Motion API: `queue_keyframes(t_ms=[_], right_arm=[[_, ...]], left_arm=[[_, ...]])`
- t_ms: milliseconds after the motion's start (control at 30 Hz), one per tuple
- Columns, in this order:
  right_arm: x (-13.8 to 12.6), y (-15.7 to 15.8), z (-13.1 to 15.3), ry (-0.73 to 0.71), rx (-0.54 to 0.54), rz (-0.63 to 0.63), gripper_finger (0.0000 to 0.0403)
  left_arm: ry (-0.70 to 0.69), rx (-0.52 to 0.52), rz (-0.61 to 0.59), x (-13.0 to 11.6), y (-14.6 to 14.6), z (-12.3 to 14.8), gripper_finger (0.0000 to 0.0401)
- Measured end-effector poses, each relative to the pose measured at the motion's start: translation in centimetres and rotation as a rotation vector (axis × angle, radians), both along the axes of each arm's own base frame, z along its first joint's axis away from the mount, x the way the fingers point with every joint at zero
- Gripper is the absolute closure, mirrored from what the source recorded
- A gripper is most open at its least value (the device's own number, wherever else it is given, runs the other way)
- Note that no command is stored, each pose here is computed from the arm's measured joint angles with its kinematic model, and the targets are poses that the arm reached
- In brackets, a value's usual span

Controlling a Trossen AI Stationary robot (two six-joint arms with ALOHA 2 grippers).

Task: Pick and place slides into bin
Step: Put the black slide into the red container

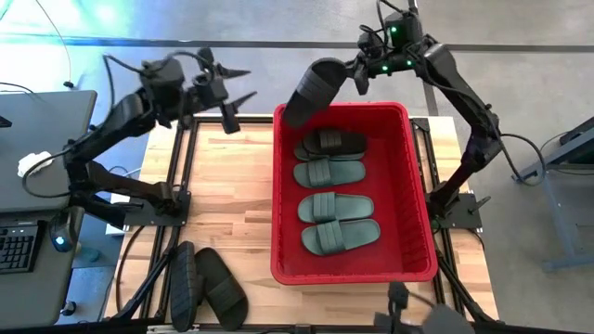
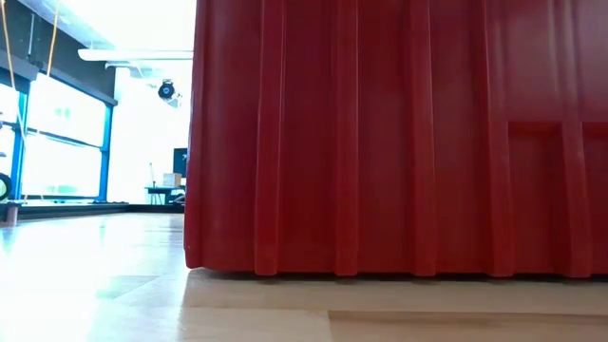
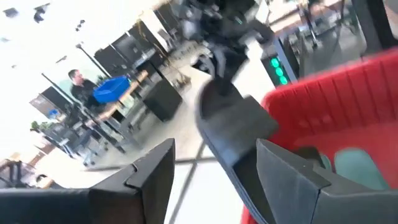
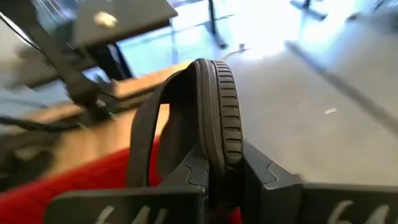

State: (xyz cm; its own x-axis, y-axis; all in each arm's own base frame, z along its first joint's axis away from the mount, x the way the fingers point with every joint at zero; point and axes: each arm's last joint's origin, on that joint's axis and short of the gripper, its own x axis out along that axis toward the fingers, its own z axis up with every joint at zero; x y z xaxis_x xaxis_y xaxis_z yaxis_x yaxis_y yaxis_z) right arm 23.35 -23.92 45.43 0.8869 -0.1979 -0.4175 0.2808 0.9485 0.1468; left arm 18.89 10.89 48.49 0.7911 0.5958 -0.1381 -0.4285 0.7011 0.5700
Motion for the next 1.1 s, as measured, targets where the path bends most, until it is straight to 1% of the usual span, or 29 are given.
queue_keyframes(t_ms=[133,200,267,367,467,600,733,800,900,1000,1100], right_arm=[[0.2,2.4,2.5,0.061,-0.182,0.021,0.0385],[0.5,3.7,3.8,0.053,-0.257,0.051,0.0385],[0.8,5.1,4.8,0.055,-0.327,0.082,0.0385],[1.5,7.1,5.4,0.098,-0.407,0.118,0.0386],[2.5,9.0,5.3,0.178,-0.485,0.104,0.0386],[3.6,11.1,4.7,0.289,-0.557,0.085,0.0386],[4.4,12.8,4.7,0.331,-0.632,0.064,0.0386],[4.7,13.5,4.7,0.333,-0.647,0.067,0.0386],[4.9,14.2,4.7,0.337,-0.661,0.067,0.0386],[5.0,14.6,4.7,0.348,-0.675,0.053,0.0387],[5.1,14.9,4.7,0.345,-0.677,0.062,0.0387]], left_arm=[[0.011,-0.016,-0.004,-0.1,0.0,2.4,0.0203],[0.03,-0.049,-0.015,0.4,0.1,3.1,0.0207],[0.045,-0.074,-0.055,1.1,0.4,3.7,0.021],[0.076,-0.104,-0.095,2.4,1.0,4.4,0.0213],[0.1,-0.136,-0.093,3.6,1.6,4.9,0.0212],[0.136,-0.202,-0.088,4.4,2.8,4.9,0.021],[0.13,-0.33,-0.176,5.5,4.5,4.2,0.0212],[0.117,-0.376,-0.225,5.7,5.2,3.8,0.0211],[0.116,-0.42,-0.278,6.1,6.0,3.3,0.021],[0.125,-0.464,-0.288,7.1,6.8,2.4,0.0212],[0.123,-0.465,-0.293,7.8,7.3,2.0,0.0212]])
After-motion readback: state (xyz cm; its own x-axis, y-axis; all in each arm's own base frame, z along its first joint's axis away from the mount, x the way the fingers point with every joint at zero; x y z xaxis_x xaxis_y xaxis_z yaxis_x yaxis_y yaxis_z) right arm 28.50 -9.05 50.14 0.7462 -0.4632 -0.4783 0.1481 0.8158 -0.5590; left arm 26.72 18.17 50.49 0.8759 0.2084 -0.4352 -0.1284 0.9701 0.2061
